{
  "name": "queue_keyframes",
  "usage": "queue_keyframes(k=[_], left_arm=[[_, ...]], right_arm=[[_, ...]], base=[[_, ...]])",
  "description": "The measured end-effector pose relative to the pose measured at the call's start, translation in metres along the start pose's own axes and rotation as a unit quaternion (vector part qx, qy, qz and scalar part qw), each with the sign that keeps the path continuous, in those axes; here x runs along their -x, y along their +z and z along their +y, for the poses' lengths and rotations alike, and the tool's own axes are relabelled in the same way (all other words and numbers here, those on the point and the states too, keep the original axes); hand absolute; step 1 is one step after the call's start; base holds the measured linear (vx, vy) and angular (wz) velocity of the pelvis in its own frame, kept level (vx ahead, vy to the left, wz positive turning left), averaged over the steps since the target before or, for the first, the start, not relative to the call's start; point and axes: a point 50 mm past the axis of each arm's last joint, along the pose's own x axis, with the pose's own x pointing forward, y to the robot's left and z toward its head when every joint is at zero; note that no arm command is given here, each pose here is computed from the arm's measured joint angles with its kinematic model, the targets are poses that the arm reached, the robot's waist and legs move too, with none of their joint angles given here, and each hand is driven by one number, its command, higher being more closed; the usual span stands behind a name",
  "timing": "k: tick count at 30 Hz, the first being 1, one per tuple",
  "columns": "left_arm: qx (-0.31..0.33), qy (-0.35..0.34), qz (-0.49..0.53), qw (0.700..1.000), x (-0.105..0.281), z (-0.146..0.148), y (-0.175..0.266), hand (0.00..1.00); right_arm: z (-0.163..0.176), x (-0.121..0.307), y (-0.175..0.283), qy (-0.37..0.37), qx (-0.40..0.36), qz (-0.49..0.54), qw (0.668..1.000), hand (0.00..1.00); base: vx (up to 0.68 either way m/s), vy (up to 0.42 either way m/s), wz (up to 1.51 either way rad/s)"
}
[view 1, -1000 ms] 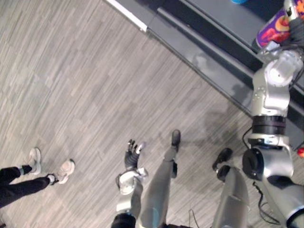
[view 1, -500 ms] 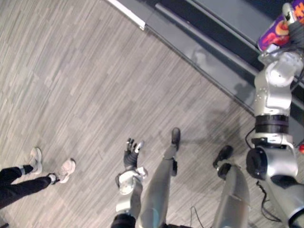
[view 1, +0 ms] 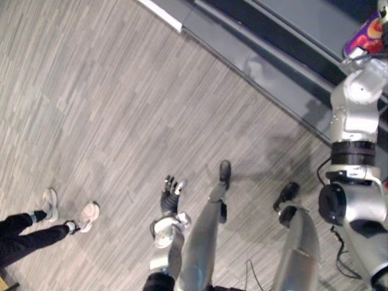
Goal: Put the gum and the chips on the shelf.
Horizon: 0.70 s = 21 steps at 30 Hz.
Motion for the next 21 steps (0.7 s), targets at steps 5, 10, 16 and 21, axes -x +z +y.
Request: queue_keyframes(k=[5, 10, 16, 21], left_arm=[[0.004, -0.005, -0.013, 1.0, 0.0, -0.002, 0.005, 0.0], [0.004, -0.005, -0.013, 1.0, 0.0, -0.003, 0.005, 0.0], [0.004, -0.006, -0.014, 1.0, 0.0, -0.003, 0.006, 0.0], [0.004, -0.008, -0.013, 1.0, 0.0, -0.004, 0.005, 0.0]], right_arm=[[-0.006, -0.009, 0.008, -0.023, 0.006, -0.018, 1.0, 1.0], [-0.006, -0.01, 0.012, -0.024, 0.0, -0.027, 0.999, 1.0], [-0.006, -0.01, 0.012, -0.02, -0.001, -0.028, 0.999, 1.0], [-0.003, -0.011, 0.017, -0.019, -0.01, -0.035, 0.999, 0.0]], base=[[0.0, -0.036, 0.02], [-0.01, -0.024, 0.01], [-0.01, -0.022, -0.01], [-0.03, -0.061, 0.0]])
